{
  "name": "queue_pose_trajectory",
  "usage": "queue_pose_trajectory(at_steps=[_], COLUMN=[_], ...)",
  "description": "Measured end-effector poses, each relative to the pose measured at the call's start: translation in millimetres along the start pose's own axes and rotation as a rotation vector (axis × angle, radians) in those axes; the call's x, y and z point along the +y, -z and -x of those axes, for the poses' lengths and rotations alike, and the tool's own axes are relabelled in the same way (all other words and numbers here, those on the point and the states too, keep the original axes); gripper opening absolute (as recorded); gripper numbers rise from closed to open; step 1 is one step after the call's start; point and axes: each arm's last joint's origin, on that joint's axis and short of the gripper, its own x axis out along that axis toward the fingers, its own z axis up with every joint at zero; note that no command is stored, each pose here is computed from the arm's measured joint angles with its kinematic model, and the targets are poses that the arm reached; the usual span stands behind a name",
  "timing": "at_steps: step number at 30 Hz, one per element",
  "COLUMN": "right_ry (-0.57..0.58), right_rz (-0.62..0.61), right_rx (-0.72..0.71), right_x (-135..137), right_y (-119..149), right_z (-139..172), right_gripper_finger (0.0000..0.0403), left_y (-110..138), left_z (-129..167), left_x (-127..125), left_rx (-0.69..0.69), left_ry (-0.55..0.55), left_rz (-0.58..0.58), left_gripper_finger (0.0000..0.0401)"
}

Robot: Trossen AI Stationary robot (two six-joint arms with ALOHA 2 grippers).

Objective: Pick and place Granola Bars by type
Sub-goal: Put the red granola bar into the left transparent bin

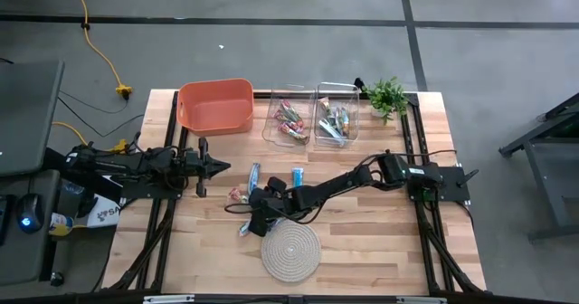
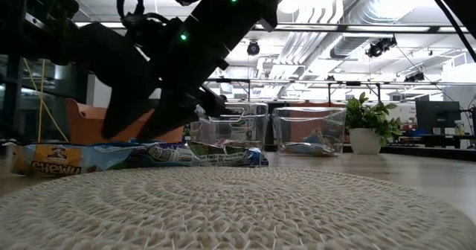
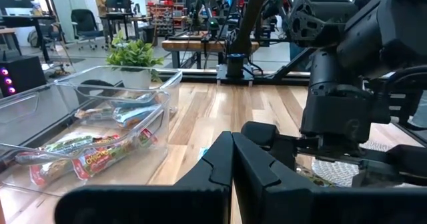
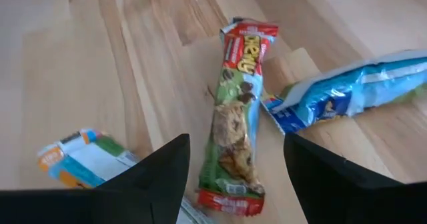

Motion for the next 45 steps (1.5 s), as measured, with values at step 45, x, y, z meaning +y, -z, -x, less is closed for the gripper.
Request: queue_pose_trajectory(at_steps=[45], right_ry=[0.041], right_rz=[-0.038], right_rx=[-0.018], right_x=[12], right_y=[33], right_z=[-26], right_gripper_finger=[0.0207], left_y=[0], left_z=[0], left_x=[0], left_rx=[0.0], left_ry=[0.002], left_rz=[0.0], left_gripper_finger=[0.0])
